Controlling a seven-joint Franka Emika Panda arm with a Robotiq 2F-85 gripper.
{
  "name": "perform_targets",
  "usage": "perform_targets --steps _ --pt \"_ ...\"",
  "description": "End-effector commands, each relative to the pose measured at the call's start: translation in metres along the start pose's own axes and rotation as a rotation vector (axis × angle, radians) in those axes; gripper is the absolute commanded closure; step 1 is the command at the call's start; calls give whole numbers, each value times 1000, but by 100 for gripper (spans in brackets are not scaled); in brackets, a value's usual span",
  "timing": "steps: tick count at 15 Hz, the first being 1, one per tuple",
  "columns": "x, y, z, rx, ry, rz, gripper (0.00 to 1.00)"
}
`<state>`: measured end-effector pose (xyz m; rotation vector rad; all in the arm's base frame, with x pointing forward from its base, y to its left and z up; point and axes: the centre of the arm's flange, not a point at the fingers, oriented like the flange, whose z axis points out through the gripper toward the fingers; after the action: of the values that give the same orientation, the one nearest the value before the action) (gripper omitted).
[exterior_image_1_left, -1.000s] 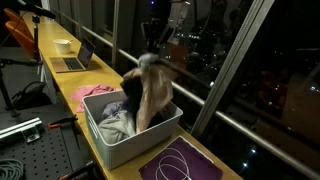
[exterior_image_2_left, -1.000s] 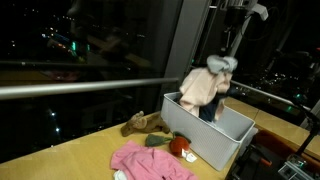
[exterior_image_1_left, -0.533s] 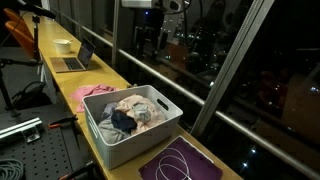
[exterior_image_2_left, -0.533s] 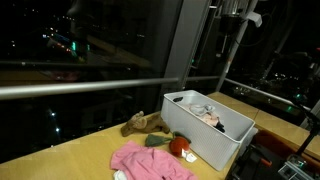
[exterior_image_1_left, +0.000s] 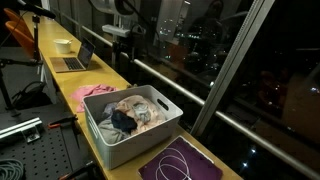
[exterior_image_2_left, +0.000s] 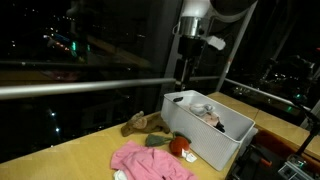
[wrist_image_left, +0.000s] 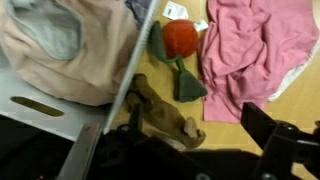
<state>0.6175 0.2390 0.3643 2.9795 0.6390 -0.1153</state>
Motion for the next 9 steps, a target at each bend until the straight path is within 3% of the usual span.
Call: perform_targets --steps 1,4,9 --pt "57 -68 51 21 -2 -74 0" --pt "73 -110 98 29 -22 -133 0" --pt "77 -133 164 62 -61 -158 0"
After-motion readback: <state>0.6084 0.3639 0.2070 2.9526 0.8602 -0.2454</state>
